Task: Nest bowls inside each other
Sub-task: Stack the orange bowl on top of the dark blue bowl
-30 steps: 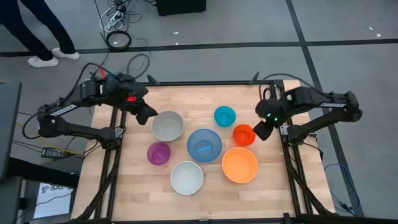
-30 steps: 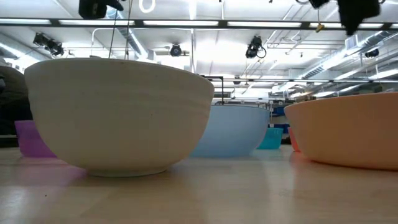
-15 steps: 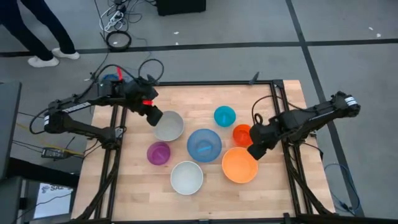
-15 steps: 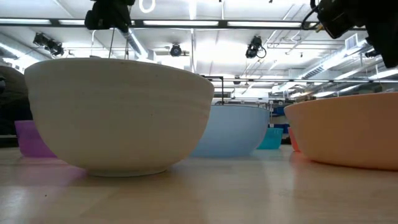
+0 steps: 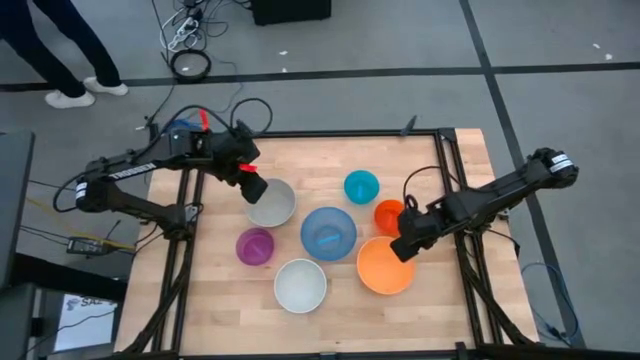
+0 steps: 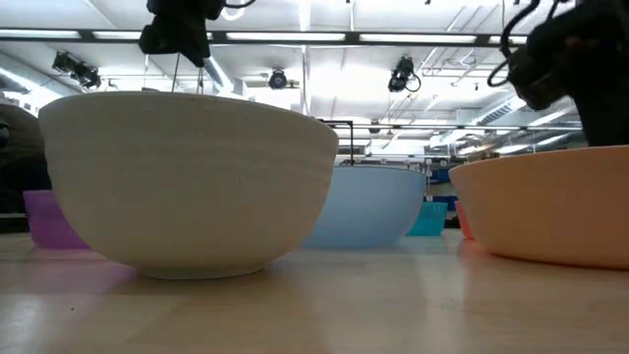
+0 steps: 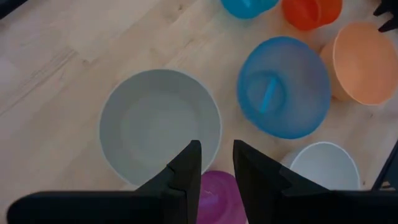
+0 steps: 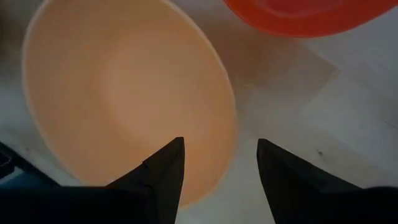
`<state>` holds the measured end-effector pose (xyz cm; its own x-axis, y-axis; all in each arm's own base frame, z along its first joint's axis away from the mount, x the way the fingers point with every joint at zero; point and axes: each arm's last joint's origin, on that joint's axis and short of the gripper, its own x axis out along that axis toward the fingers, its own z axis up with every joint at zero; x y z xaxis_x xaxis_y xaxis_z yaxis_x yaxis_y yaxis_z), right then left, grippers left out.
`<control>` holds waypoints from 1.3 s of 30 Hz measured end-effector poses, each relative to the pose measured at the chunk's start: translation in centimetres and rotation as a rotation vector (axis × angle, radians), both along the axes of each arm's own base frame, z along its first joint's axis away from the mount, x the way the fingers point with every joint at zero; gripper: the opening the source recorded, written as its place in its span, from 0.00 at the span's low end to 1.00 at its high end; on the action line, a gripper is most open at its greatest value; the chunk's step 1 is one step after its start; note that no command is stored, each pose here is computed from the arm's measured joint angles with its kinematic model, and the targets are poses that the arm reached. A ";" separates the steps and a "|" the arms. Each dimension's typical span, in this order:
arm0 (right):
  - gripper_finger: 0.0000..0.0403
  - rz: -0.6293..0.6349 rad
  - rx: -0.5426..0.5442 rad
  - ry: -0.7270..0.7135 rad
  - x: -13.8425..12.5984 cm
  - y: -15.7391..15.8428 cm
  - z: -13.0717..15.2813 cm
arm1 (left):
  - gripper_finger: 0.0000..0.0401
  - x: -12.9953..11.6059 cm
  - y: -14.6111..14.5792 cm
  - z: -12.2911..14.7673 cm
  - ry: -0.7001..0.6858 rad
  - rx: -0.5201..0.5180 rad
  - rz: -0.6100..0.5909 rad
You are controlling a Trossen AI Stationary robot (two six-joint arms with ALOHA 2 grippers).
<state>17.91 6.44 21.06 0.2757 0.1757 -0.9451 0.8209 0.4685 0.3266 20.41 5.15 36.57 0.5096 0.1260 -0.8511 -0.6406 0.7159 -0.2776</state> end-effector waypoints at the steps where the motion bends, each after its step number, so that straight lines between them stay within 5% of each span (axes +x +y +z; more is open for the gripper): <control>1: 0.47 -0.002 0.002 -0.004 0.0 0.0 -0.4 | 0.25 0.0 0.0 0.0 -0.002 0.001 0.001; 19: 0.45 -0.033 -0.005 -0.062 -0.6 -0.3 -4.4 | 0.25 0.0 0.0 0.0 -0.007 -0.015 0.049; 30: 0.04 -0.032 0.006 -0.091 -0.4 -0.3 -4.3 | 0.25 0.2 0.1 0.2 -0.033 -0.003 0.058; 39: 0.00 0.018 0.037 -0.200 1.0 0.3 -1.5 | 0.25 0.8 0.3 0.6 -0.114 0.015 0.057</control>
<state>18.89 6.70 19.52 0.4539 0.2156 -0.8646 0.7293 0.4676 0.4994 21.25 5.42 37.21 0.5949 0.1701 -0.7856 -0.6454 0.6837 -0.3407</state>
